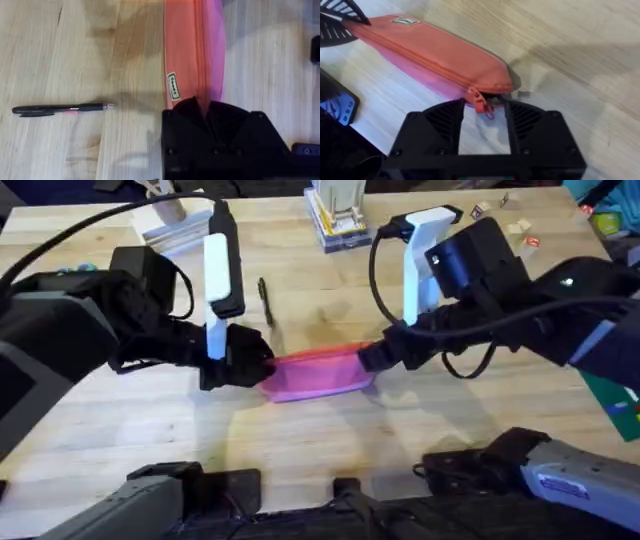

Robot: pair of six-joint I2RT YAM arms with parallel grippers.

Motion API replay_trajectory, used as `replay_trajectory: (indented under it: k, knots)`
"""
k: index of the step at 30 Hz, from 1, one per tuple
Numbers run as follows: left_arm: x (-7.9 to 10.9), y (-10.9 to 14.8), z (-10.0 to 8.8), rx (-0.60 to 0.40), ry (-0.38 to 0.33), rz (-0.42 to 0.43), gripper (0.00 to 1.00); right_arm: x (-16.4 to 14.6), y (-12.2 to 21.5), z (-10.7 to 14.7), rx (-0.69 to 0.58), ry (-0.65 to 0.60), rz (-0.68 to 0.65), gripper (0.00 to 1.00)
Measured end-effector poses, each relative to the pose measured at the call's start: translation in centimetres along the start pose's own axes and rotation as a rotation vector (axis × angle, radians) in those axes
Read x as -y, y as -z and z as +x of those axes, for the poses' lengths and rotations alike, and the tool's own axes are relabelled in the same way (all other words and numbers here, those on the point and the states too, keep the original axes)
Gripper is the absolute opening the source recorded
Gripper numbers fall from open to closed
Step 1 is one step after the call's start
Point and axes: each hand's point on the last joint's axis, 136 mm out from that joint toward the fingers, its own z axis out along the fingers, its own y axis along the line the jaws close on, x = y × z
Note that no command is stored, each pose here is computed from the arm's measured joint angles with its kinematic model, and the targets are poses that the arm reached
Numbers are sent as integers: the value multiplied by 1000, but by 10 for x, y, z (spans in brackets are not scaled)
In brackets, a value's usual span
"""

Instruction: Unzip the bag, pick up the pens from the table one at a time and place them inside, then zip the bag closed.

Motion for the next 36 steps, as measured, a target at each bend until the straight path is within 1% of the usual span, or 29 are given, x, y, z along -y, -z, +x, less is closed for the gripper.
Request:
replay_trajectory:
  k: [7,8,14,22,29,36]
  knots:
    - [0,0,0,0,0,0,42,0,0,1,-6,-4,-2,215]
    - [0,0,0,0,0,0,42,-1,0,1,-6,-5,-3,39]
    - [0,0,0,0,0,0,42,-2,5,1,9,-1,-3,30]
    - [0,0,0,0,0,0,42,-11,30,-6,105,31,-14,31]
    - [0,0,0,1,0,0,42,-15,31,-6,111,35,-37,31]
    - [0,0,1,-5,1,-2,42,-32,31,-22,172,82,-77,31]
